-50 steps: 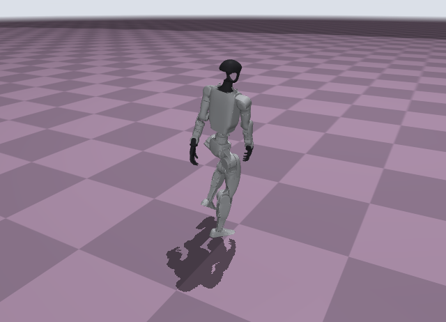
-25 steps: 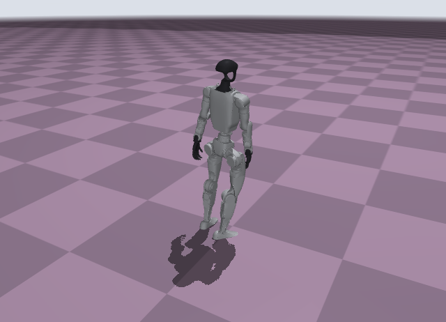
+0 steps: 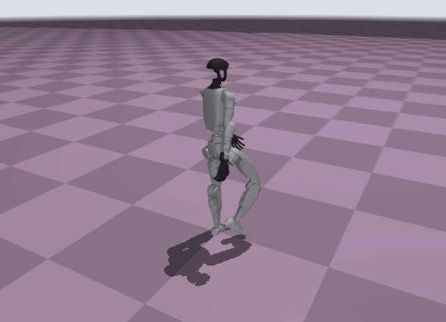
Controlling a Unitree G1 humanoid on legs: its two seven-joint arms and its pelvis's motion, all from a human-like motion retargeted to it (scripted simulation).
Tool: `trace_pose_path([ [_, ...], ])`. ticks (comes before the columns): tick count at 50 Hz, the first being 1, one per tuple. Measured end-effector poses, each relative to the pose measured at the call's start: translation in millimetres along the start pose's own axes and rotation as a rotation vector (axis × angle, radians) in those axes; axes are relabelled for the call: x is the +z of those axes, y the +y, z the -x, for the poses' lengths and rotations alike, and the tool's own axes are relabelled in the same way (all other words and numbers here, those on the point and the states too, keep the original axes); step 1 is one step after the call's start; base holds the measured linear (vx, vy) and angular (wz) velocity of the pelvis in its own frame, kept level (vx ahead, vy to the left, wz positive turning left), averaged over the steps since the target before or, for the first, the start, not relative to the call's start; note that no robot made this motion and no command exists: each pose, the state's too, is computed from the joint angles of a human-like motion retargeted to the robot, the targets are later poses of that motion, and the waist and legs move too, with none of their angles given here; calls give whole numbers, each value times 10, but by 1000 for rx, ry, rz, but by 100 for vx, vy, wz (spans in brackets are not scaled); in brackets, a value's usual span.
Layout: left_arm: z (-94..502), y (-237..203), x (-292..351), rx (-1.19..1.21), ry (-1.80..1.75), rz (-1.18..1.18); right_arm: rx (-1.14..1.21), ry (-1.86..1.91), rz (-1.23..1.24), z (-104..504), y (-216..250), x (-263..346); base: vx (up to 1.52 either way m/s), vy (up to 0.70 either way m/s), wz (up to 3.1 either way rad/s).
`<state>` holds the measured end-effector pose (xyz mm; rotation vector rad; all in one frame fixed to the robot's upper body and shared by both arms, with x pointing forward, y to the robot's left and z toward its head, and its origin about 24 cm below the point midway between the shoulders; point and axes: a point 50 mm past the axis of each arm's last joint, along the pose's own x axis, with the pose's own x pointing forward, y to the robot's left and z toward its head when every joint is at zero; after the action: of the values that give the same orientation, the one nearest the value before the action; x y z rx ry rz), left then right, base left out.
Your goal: Upper body actions
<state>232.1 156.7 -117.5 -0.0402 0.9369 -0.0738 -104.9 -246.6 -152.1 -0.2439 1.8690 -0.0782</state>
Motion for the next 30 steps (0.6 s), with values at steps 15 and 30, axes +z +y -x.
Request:
trace_pose_path([
  [15,26,-62,-282,-39,79,68,42,-90,30,9,100,231,0,-3,-25],
  [30,575,104,-1771,38,525,208,53,-357,135,159,316,1092,-15,-4,2],
])
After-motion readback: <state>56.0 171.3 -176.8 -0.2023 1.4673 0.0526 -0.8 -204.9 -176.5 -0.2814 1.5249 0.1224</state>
